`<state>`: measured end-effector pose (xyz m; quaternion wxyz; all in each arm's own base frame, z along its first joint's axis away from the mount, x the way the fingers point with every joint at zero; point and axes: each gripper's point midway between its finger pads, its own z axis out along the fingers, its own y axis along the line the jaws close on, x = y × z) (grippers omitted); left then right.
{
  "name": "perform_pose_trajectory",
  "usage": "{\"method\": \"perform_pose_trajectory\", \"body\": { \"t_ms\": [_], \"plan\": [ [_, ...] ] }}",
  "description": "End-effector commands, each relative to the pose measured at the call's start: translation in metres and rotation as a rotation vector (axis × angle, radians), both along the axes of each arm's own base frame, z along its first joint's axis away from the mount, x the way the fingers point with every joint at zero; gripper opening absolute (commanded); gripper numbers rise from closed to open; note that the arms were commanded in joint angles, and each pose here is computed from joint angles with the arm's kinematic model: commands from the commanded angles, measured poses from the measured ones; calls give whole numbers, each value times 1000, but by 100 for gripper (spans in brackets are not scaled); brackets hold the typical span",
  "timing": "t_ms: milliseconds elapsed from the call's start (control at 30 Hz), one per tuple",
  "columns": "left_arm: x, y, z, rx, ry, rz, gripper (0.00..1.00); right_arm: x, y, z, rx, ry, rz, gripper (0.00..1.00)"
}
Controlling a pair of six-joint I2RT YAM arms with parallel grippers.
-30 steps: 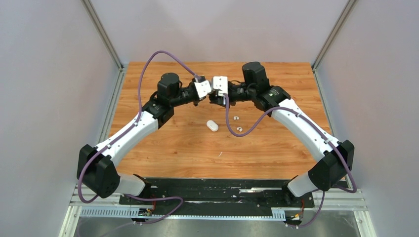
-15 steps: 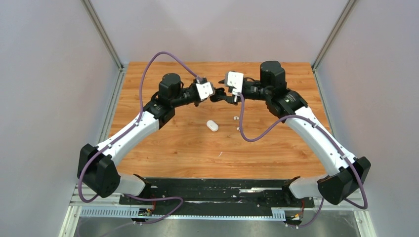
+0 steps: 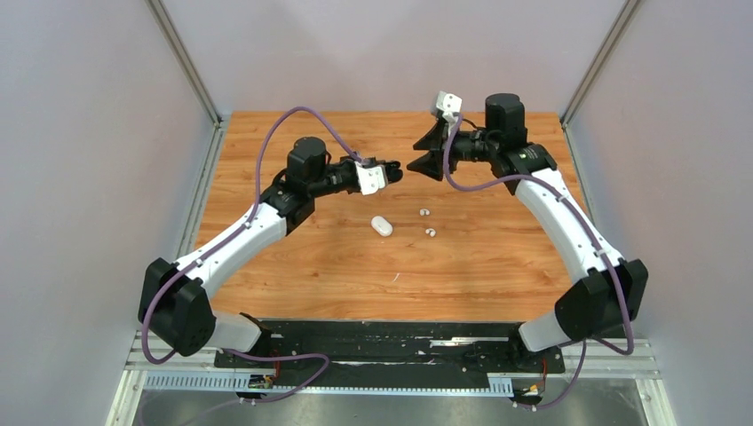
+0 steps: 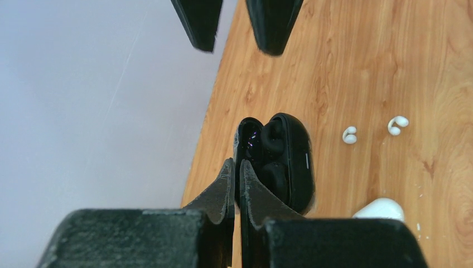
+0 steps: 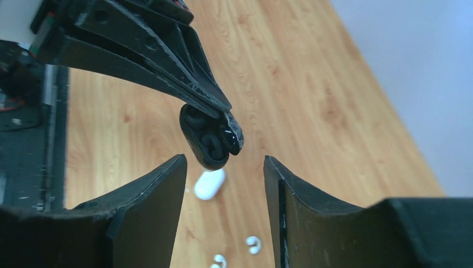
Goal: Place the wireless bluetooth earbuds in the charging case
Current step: Close the charging case.
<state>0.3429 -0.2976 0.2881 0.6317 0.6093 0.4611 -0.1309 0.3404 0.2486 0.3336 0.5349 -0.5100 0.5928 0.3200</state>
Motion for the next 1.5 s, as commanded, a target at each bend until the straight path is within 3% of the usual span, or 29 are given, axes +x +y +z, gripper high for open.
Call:
{"method": "perform_pose_trajectory", "body": {
  "t_ms": [0, 200, 467, 833, 1200, 1333, 1467],
  "plan": [
    [-8, 1, 33, -5, -181, -39, 0, -6, 6, 6, 114, 254, 66, 53],
    [-12, 0, 35, 7, -212, -71, 0, -1, 14, 9, 142, 275, 134, 43],
    [-16, -6, 36, -21, -182, -102, 0, 6, 24, 12, 181, 312, 193, 43],
    [-18, -9, 45, -43, -241, -127, 0, 15, 38, -1, 171, 330, 220, 41],
    [-15, -9, 53, -66, -295, -117, 0, 17, 42, -10, 169, 354, 240, 28],
    [-15, -10, 55, -73, -304, -116, 0, 15, 42, -14, 169, 372, 248, 19],
    [-13, -8, 57, -78, -322, -104, 0, 13, 42, -16, 167, 387, 256, 18]
  ]
}}
